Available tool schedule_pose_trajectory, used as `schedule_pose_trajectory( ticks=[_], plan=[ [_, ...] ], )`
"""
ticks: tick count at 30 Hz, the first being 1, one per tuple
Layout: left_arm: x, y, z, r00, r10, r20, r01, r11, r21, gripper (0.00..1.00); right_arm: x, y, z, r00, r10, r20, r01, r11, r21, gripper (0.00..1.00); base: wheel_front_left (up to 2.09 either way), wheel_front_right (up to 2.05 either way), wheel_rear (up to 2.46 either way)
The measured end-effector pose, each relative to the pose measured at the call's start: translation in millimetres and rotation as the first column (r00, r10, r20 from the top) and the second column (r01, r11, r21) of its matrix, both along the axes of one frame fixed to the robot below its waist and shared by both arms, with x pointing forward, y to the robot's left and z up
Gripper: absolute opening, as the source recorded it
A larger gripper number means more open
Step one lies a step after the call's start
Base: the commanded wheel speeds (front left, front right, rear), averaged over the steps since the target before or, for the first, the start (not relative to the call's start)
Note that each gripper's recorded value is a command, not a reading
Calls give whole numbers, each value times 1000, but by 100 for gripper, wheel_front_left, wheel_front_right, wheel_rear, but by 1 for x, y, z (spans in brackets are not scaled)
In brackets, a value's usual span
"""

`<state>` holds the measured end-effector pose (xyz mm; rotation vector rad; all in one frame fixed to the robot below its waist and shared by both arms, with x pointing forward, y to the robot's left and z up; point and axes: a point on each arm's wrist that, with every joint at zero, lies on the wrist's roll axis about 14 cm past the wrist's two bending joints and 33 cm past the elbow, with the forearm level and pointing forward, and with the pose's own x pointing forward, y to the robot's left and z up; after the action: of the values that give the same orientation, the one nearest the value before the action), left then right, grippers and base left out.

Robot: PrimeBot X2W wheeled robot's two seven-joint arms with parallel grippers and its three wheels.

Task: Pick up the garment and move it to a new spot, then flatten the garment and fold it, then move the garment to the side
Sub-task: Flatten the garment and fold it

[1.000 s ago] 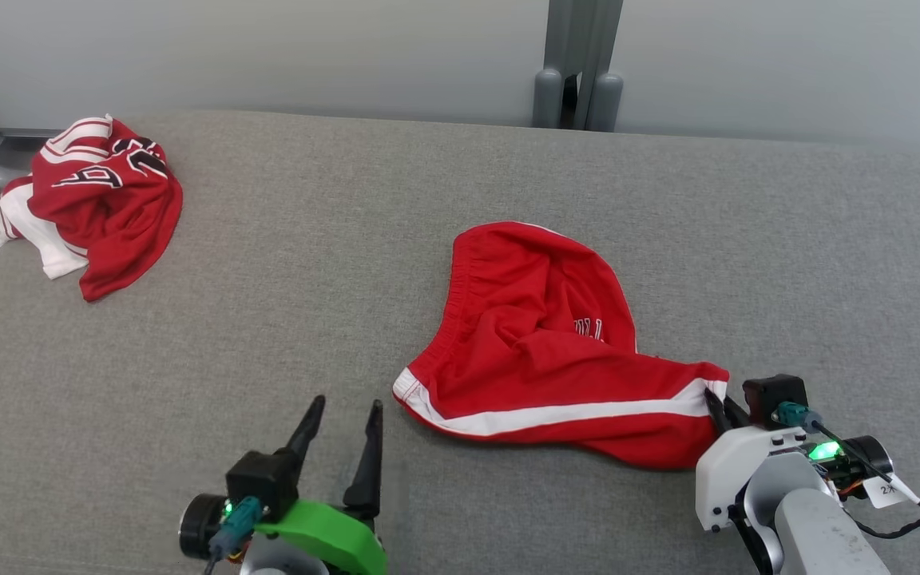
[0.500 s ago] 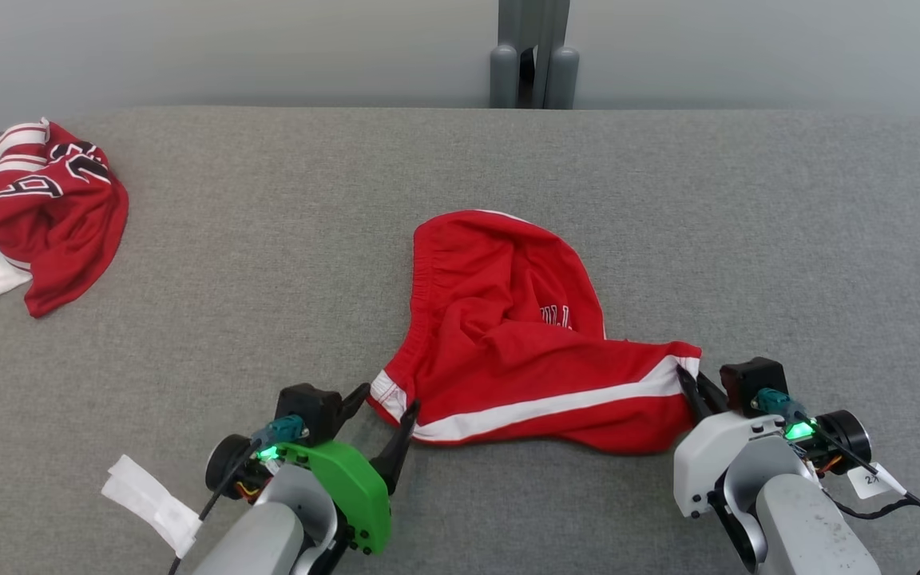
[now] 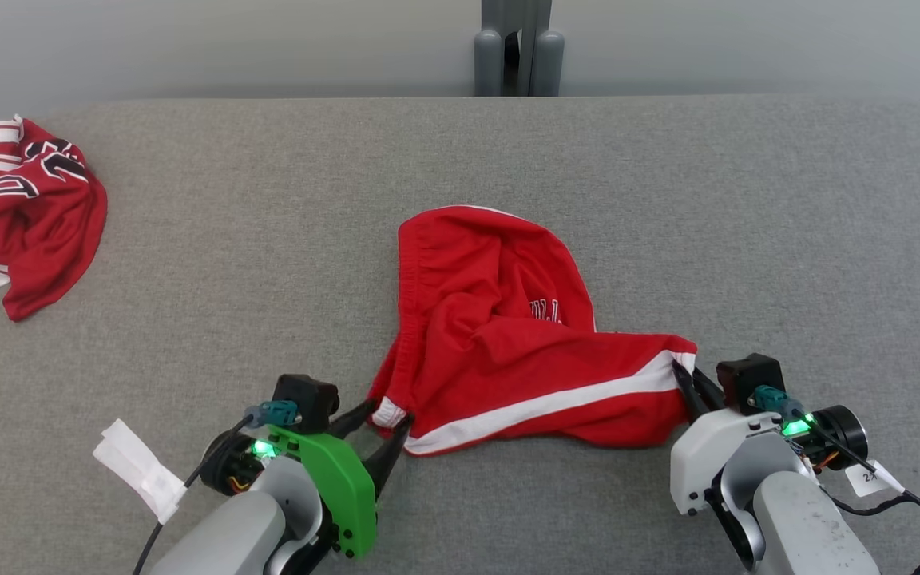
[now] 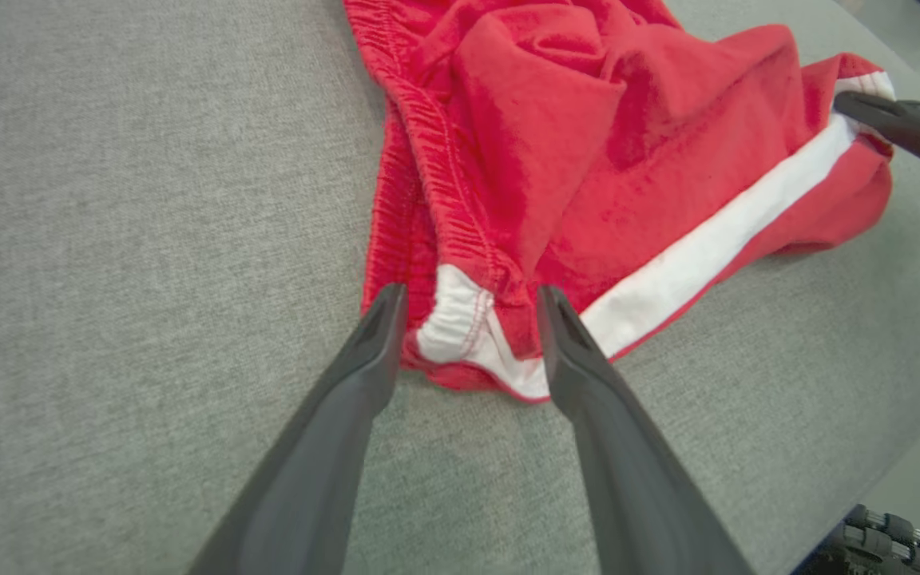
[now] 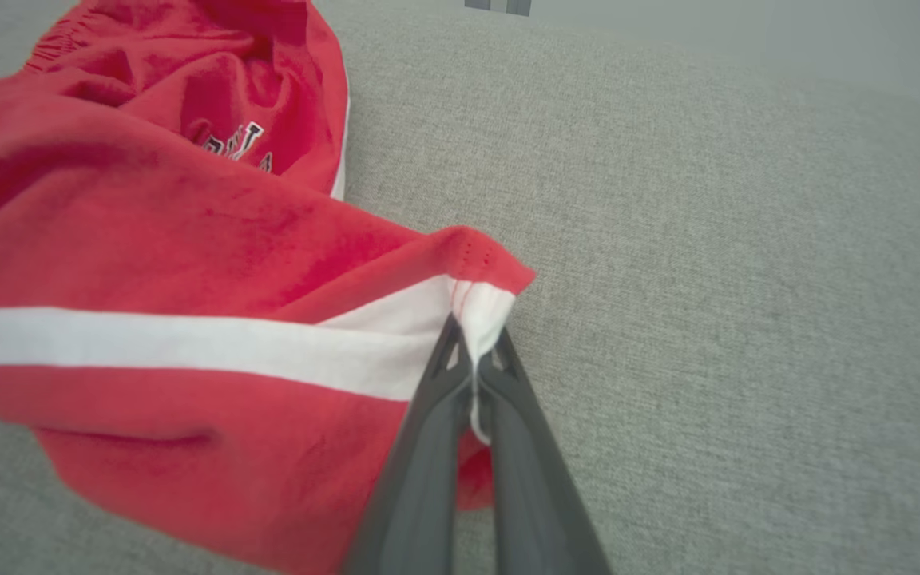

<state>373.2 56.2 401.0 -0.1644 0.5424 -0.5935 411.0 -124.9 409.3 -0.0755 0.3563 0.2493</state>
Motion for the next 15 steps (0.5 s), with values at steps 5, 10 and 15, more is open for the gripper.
schedule_pose_trajectory(
  ticks=[5,10,15],
  plan=[
    [-15,-2,-9,997,-50,-52,51,999,15,49,0,-1,2,1000,-2,8,2,1000,0,0,0,0,0],
    [-17,-4,-12,996,-70,-51,71,997,23,64,-1,-1,4,1000,-2,14,2,1000,1,0,0,0,0],
    [-16,-9,-15,996,-64,-58,65,998,8,33,-3,-3,4,1000,-7,13,7,1000,3,0,0,0,0]
  ],
)
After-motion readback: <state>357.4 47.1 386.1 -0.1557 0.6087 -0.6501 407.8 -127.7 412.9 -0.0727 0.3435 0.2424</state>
